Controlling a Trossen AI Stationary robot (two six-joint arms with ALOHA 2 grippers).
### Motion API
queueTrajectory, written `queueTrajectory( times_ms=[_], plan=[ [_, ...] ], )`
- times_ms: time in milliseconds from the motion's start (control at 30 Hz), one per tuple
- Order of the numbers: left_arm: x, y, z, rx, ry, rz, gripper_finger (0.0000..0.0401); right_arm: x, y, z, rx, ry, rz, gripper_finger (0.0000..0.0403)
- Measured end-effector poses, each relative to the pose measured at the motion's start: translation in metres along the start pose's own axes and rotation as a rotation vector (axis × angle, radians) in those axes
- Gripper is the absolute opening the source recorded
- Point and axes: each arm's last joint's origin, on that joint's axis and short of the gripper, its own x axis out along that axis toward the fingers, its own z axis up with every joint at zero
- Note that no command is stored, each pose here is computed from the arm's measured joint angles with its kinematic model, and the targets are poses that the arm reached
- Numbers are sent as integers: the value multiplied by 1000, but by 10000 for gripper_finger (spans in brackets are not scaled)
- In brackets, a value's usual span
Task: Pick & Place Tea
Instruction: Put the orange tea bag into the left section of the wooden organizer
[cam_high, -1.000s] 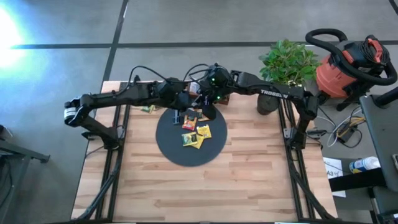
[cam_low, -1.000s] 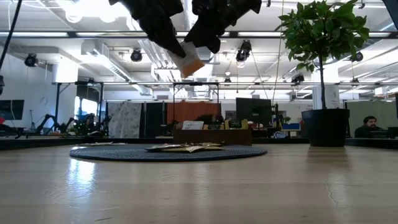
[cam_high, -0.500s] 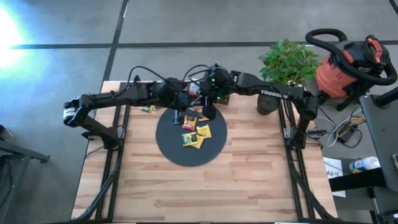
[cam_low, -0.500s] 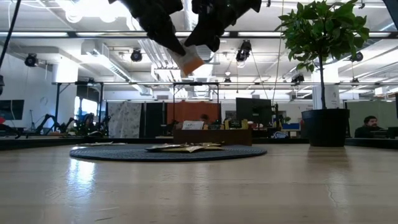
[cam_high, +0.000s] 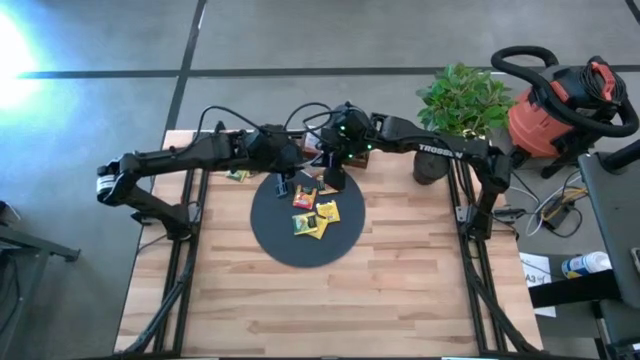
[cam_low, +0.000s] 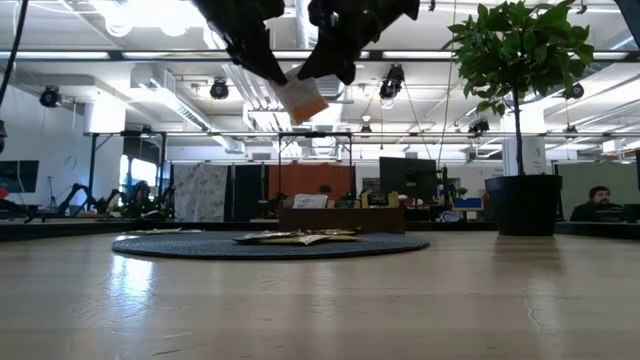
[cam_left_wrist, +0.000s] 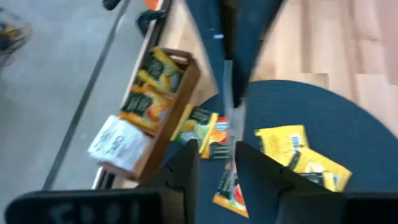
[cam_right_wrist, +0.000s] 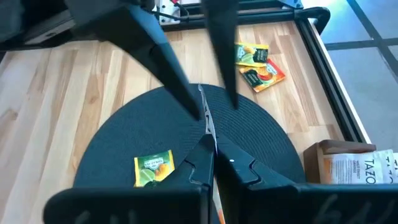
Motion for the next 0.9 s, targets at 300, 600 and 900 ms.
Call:
queueTrajectory(
  times_ms=[300, 600, 900],
  plan=[
    [0, 5, -3, -73, 26, 40, 111, 0, 0, 3, 6, -30, -2, 8],
    [1, 9, -3, -33, 19, 66, 21, 0, -1, 3, 30, -33, -25, 8],
    [2, 12, -3, -3, 14, 82, 1, -1, -5, 3, 105, -30, -186, 16]
  ],
)
